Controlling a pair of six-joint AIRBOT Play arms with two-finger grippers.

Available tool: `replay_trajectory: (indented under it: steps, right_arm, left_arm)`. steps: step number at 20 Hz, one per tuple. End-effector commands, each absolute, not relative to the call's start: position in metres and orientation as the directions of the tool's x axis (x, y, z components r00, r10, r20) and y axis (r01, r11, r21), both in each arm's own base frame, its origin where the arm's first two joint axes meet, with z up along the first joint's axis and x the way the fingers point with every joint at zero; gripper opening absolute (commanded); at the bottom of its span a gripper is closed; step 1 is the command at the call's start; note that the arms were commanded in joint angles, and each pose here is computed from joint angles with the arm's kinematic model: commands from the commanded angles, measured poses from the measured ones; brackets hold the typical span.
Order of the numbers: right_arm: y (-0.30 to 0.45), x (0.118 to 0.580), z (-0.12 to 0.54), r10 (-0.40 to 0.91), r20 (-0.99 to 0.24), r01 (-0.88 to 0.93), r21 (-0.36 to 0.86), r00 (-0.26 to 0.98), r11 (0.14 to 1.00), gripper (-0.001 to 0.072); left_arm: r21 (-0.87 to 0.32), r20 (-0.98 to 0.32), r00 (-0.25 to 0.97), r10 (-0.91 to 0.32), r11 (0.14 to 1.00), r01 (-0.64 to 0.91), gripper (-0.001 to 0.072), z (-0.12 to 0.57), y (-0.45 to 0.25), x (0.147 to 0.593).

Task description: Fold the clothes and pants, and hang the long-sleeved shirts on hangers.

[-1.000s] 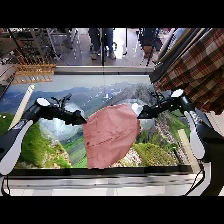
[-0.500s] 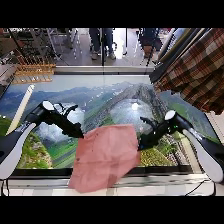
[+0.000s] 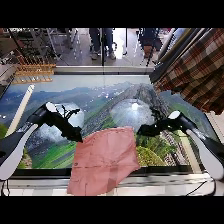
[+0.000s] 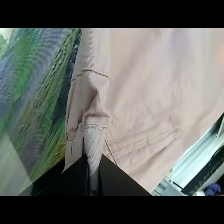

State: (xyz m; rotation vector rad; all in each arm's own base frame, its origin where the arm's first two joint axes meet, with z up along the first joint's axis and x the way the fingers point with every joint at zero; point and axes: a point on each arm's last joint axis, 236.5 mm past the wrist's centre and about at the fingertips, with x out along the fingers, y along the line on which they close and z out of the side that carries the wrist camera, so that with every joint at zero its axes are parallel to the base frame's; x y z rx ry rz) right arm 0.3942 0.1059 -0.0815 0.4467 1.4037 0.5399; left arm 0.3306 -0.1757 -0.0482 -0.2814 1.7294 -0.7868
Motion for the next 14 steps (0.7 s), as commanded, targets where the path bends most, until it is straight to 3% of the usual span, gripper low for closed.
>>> replay_trajectory:
  steps: [1,6,7,9,12,14]
  right_arm:
    - [0.116,0.432,-0.091,0.664,-0.746,-0.142,0.653,0.048,0.744,0.0535]
    - [0.162,0.426,-0.083,0.759,-0.648,-0.286,0.738,-0.053,0.611,0.0480]
    - [0.170,0.423,-0.084,0.756,-0.651,-0.297,0.737,-0.067,0.607,0.0387]
    - [0.182,0.414,-0.084,0.752,-0.651,-0.306,0.740,-0.104,0.599,0.0022]
    - [0.181,0.391,-0.046,0.763,-0.606,-0.330,0.784,-0.226,0.525,0.0015]
    - [0.167,0.396,-0.001,0.722,-0.666,-0.402,0.723,-0.188,0.562,0.0015]
  left_arm:
    - [-0.629,-0.768,-0.315,-0.558,0.748,0.209,0.0012,-0.049,-0.174,0.330]
    - [-0.629,-0.768,-0.315,-0.558,0.748,0.209,0.0013,-0.049,-0.174,0.330]
    - [-0.630,-0.767,-0.317,-0.558,0.748,0.208,0.0013,-0.048,-0.174,0.330]
    - [-0.636,-0.759,-0.338,-0.556,0.744,0.206,0.0013,-0.047,-0.174,0.325]
    - [-0.643,-0.755,-0.340,-0.561,0.736,0.212,0.0011,-0.035,-0.170,0.324]
    - [-0.656,-0.754,-0.259,-0.603,0.710,0.256,0.0011,-0.003,-0.176,0.339]
